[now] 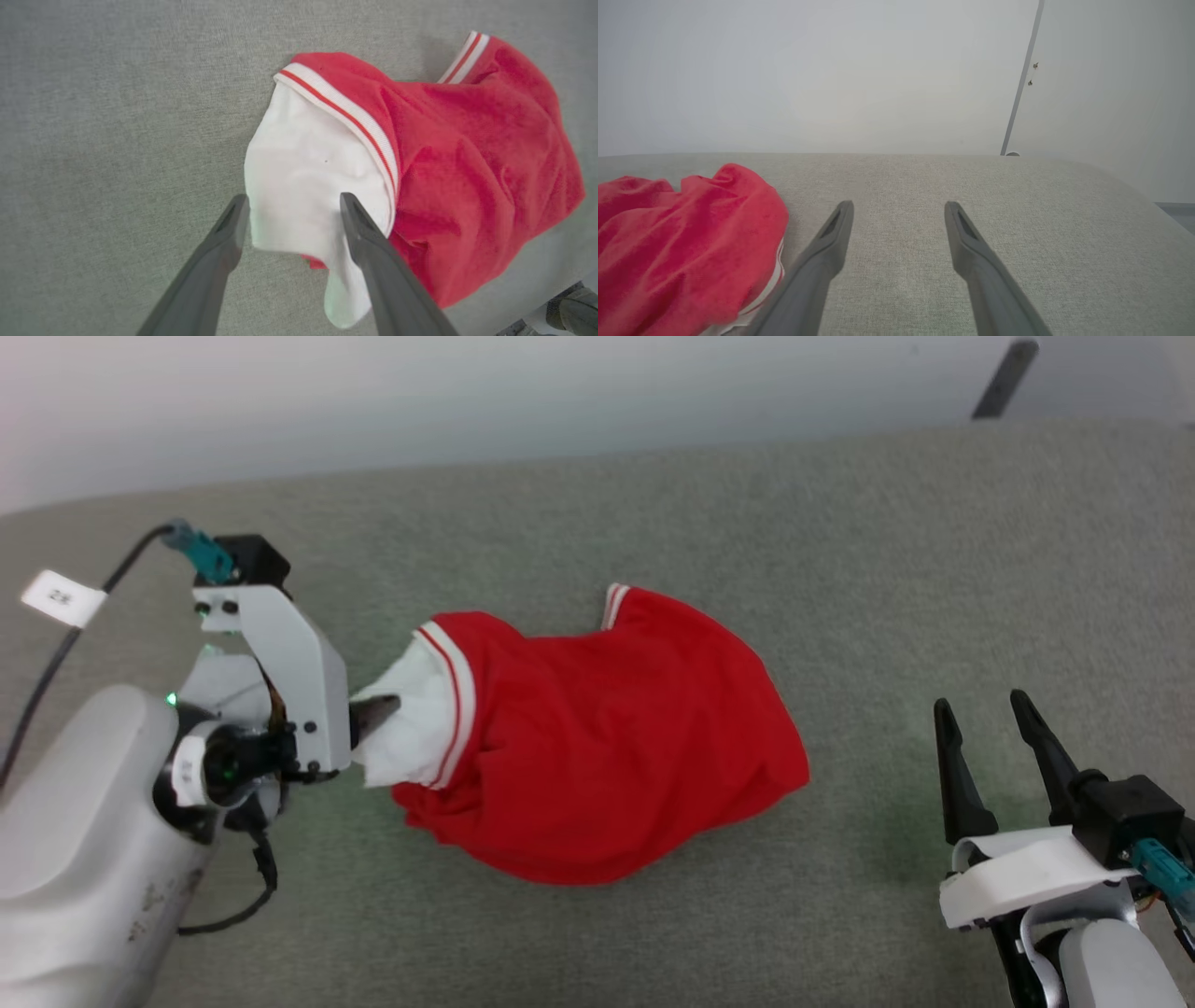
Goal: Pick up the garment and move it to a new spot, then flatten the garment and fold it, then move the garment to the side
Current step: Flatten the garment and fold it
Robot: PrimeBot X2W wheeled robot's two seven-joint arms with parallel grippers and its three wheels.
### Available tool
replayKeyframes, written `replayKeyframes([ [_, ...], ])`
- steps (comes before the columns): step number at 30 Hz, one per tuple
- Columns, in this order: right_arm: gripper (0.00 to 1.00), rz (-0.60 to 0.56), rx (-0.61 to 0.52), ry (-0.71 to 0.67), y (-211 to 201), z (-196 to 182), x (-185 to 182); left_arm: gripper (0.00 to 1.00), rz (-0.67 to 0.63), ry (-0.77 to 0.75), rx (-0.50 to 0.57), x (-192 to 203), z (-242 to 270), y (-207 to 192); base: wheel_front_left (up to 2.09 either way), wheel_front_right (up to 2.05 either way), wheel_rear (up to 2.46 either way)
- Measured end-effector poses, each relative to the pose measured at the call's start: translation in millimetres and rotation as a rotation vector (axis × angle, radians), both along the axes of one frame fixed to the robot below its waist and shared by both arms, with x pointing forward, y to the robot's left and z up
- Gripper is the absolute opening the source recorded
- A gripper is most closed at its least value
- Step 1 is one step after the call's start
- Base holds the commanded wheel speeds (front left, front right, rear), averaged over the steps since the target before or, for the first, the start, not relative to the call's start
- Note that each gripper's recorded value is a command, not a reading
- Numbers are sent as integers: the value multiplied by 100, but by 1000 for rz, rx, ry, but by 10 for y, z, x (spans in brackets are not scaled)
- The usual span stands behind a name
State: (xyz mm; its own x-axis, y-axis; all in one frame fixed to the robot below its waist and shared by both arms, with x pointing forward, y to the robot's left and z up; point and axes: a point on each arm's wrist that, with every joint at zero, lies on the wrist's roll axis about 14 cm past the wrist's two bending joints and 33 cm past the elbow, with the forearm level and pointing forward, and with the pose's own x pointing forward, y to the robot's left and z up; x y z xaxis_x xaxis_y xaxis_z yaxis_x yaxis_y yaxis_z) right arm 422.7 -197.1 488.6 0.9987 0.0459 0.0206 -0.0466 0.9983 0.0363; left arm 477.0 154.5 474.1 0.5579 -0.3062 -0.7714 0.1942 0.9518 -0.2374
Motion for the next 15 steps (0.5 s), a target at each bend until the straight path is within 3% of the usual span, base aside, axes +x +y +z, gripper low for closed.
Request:
replayKeyframes([
  [13,100,-33,-8,53,-122,-211,27,100,4,200,93,-75,-672,72,0,0,0],
  [14,100,-32,-9,54,-121,-217,30,83,5,201,93,-76,-676,74,0,0,0],
  [15,100,-30,-9,54,-117,-218,34,43,8,201,91,-77,-678,79,0,0,0],
])
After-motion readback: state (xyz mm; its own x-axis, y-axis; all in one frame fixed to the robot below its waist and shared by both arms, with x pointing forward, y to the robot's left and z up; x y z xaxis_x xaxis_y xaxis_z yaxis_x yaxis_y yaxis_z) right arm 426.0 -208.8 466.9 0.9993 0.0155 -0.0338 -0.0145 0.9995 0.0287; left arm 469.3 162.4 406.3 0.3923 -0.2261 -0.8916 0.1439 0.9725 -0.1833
